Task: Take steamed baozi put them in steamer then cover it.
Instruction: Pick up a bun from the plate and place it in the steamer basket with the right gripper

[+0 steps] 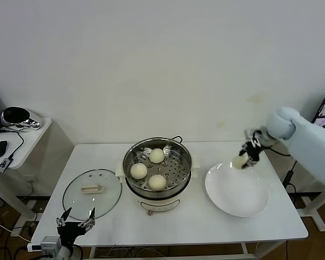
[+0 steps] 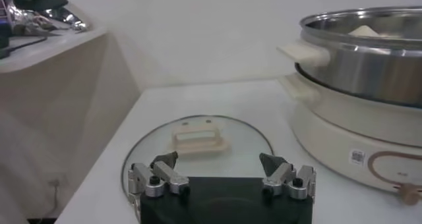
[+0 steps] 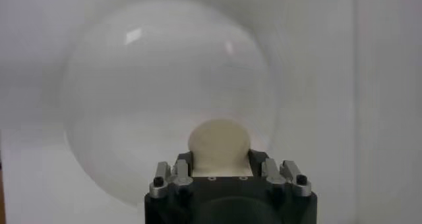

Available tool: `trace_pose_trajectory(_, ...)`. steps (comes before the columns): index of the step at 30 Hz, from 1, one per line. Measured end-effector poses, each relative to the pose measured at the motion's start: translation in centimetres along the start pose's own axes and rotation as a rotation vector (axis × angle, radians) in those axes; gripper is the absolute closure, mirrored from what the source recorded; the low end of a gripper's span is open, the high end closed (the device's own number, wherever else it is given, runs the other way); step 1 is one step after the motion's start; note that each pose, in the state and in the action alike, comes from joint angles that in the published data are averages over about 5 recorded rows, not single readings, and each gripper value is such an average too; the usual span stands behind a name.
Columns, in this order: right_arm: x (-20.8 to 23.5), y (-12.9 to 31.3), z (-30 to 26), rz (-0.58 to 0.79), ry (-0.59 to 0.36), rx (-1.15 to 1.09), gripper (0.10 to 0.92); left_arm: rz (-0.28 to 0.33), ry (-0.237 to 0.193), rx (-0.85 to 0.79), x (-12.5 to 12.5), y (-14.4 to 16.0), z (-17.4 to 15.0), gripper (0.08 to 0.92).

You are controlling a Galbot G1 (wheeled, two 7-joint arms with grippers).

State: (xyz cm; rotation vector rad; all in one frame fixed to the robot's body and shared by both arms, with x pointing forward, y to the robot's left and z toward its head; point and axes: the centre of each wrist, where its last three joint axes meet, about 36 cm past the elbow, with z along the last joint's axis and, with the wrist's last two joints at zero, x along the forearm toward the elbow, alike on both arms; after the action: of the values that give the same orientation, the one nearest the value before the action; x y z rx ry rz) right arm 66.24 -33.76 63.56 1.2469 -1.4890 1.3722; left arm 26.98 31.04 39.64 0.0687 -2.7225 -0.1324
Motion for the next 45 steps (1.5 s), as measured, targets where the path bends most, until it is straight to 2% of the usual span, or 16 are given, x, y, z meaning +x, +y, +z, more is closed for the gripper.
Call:
trace_pose_trajectory(11,3.8,-3.6,-10.9,-0.021,-0.084,0.076,0.488,-0.001,-0.031,0.008,0.4,-0.2,-1.2,0.177)
trace_pose_trajectory(18,2.9,-4.7,-17.3,-0.063,-0.104,0.111,0.488,-0.008,-0.051,0.024,0.4,0.1,-2.0,0.177)
trace_pose_trajectory(24,1.0,-4.9,-21.5,-0.097,-0.106,0.137,0.488,-0.009,-0.052,0.031,0.2,0.2,-2.0,0.177)
trace_pose_trajectory(32,-2.6,-4.8,-24.6,-0.127,-0.078,0.157,0.488,-0.012,-0.054,0.042,0.3,0.3,-2.1,0.177)
trace_pose_trajectory(45,-7.2,-4.2,-25.8,-0.138,-0.01,0.169,0.488,-0.011,-0.053,0.051,0.2,0.3,-2.0,0.177)
